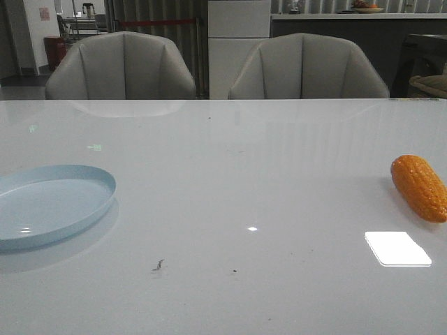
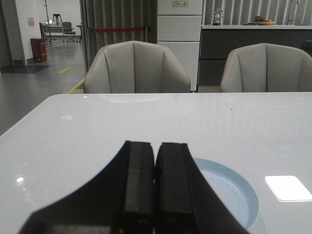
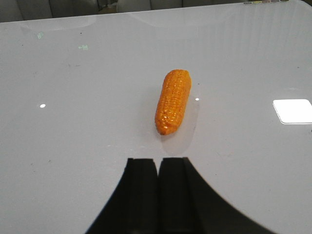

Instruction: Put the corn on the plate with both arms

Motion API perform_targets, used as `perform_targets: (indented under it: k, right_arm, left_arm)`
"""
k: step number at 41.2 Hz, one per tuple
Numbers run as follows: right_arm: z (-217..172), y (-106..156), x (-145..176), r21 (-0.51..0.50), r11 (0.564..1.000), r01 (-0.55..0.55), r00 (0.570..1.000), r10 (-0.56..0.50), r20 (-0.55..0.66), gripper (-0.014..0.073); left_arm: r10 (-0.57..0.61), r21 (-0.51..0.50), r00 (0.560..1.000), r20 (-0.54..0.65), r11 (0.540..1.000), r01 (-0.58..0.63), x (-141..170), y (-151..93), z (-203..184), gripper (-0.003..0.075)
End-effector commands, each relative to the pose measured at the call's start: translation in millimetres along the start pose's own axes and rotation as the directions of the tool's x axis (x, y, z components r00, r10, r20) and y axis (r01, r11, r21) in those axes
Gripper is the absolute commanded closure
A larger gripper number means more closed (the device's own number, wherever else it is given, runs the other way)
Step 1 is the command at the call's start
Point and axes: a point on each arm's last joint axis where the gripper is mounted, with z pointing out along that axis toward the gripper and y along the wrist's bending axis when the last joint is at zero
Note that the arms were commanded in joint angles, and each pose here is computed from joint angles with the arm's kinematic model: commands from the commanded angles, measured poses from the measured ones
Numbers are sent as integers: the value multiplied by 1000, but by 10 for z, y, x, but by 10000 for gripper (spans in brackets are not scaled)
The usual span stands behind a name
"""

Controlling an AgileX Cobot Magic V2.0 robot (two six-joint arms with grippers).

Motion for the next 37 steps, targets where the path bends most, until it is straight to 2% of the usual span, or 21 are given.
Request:
perform_targets:
  k: [1, 26, 37]
  right_arm:
    - [-43, 5, -149, 2, 1000, -4, 992, 3, 125, 538]
    - [-44, 4, -152, 3, 1000, -4, 992, 3, 129, 538]
    - [-57, -5, -228, 13, 1000, -4, 977, 2, 212, 538]
  left_arm:
    - [-9, -9, 997, 78, 1000, 9, 27, 5, -8, 625]
    - [-8, -10, 996, 91, 1000, 9, 15, 6, -9, 625]
    - [-8, -11, 994, 110, 1000, 9, -2, 8, -10, 625]
